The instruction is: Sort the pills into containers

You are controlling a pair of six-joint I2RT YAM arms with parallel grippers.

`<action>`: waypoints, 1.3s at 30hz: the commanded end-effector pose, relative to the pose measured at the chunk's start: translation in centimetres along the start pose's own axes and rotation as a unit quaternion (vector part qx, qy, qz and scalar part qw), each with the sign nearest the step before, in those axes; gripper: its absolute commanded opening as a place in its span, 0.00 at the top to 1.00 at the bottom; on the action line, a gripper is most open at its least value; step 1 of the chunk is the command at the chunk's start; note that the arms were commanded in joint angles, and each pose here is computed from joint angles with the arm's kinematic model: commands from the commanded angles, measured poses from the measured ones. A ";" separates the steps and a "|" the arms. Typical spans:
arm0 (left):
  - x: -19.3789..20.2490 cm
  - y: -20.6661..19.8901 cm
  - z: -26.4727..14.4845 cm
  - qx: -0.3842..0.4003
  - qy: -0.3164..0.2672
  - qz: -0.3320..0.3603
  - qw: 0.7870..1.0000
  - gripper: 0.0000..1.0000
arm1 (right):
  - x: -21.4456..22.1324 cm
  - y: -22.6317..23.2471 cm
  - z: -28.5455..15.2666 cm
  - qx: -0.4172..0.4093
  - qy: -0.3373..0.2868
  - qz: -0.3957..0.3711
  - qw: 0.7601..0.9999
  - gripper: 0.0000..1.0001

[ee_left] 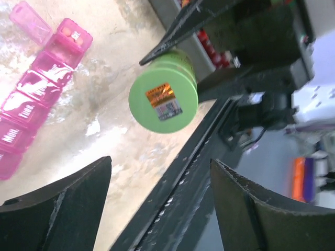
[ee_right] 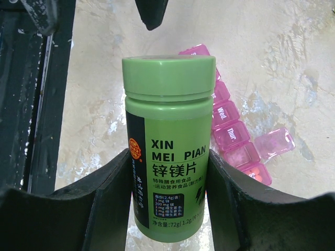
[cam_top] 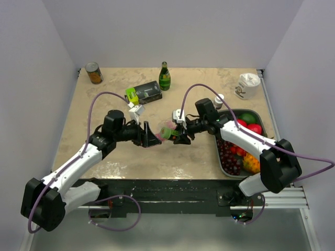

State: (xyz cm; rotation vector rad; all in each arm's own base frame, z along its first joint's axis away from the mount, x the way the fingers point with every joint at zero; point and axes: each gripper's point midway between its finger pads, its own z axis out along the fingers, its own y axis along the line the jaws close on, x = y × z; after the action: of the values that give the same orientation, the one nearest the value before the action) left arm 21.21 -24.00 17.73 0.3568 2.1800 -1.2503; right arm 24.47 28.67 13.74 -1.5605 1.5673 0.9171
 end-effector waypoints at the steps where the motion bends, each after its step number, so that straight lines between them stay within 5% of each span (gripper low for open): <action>1: -2.0 -1.9 -1.4 0.033 -0.020 0.155 0.987 0.17 | -1.6 -0.4 -0.1 -0.001 -0.024 -0.025 0.999 1.00; 3: -2.8 -2.9 -2.2 0.055 -0.054 0.263 0.962 0.10 | -1.7 -0.3 -0.2 -0.006 -0.025 -0.030 0.999 1.00; 5: -3.8 -3.5 -2.6 0.071 -0.111 0.373 0.918 0.06 | -1.8 0.3 -0.3 -0.019 -0.029 -0.031 0.999 1.00; 6: -5.5 -5.1 -3.8 0.075 -0.169 0.436 0.881 0.01 | -1.8 0.4 -0.3 -0.024 -0.032 -0.038 0.998 1.00; 9: -6.0 -5.5 -4.5 0.070 -0.225 0.518 0.822 0.01 | -1.8 1.0 -0.3 -0.037 -0.034 -0.044 0.998 1.00; 13: -5.6 -4.8 -3.2 0.087 -0.208 0.565 0.794 0.01 | -1.6 1.4 -0.3 -0.048 -0.035 -0.043 0.997 1.00; 25: -3.5 -5.6 1.0 0.169 -0.144 0.596 0.772 0.03 | -1.4 1.5 -0.1 -0.052 -0.035 -0.043 0.997 1.00; 39: -3.2 -3.4 3.1 0.130 -0.091 0.564 0.810 0.24 | -1.4 1.5 -0.1 -0.053 -0.034 -0.043 0.997 1.00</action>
State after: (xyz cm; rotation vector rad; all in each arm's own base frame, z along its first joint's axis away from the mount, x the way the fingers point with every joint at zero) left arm 22.38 -27.81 19.25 1.3296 1.2286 -0.8314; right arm 22.80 28.65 13.43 -1.6382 1.4957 0.9919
